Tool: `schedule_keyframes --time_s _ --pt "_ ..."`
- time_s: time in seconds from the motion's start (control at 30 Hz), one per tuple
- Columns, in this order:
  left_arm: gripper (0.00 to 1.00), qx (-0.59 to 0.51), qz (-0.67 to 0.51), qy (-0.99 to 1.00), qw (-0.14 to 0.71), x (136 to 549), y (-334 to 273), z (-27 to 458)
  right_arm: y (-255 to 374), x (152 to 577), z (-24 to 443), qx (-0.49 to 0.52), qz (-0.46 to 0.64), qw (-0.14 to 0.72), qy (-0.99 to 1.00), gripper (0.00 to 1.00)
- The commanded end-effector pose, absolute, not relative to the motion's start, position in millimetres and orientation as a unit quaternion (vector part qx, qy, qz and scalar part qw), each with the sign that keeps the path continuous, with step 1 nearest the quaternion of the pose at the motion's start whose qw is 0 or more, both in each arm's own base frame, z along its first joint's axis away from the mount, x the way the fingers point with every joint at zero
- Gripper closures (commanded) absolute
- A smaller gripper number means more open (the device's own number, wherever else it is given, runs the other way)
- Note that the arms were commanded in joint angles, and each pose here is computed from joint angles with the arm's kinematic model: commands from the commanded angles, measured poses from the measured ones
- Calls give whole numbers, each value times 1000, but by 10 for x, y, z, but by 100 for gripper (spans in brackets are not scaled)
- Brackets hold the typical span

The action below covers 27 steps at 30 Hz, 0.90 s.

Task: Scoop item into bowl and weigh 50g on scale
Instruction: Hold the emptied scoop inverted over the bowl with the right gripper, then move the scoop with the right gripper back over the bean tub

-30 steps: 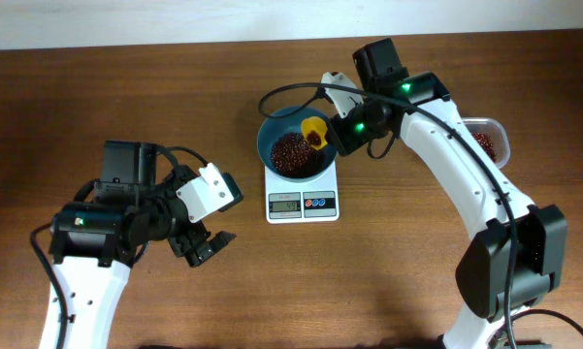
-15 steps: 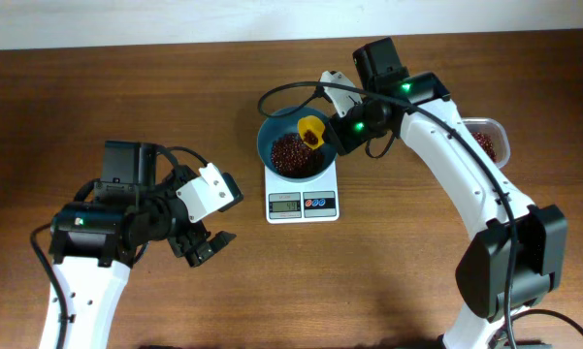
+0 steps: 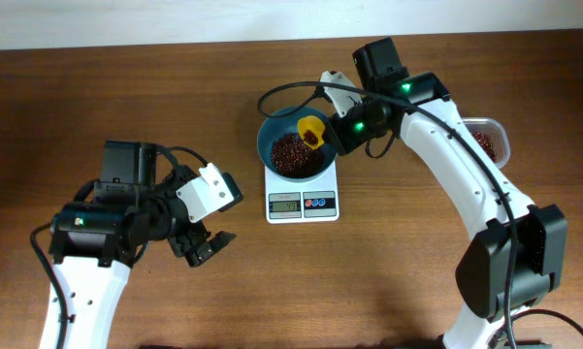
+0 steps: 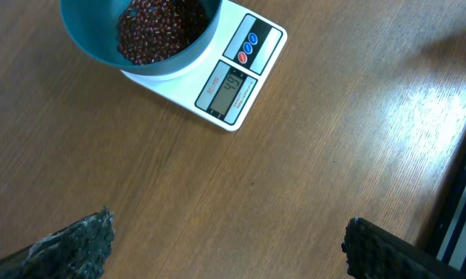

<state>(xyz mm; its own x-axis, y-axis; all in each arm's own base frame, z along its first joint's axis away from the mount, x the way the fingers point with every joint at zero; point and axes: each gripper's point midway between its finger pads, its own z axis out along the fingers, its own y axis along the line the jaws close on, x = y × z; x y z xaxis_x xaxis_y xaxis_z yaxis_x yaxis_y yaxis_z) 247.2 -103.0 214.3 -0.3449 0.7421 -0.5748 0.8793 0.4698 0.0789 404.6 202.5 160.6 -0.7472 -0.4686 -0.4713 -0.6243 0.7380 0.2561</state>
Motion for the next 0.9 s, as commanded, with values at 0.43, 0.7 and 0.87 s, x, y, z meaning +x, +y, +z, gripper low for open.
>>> schedule_keyframes --time_s 0.43,0.7,0.87 --pt "1 501 -119 809 282 2473 -1012 2155 2073 4063 1890 -302 219 220 902 96" --pt "1 501 -119 809 283 2473 -1012 2156 2111 4015 1951 -300 256 214 894 96" --pt "1 501 -119 809 282 2473 -1012 2155 2006 3997 2142 -271 352 210 871 96"
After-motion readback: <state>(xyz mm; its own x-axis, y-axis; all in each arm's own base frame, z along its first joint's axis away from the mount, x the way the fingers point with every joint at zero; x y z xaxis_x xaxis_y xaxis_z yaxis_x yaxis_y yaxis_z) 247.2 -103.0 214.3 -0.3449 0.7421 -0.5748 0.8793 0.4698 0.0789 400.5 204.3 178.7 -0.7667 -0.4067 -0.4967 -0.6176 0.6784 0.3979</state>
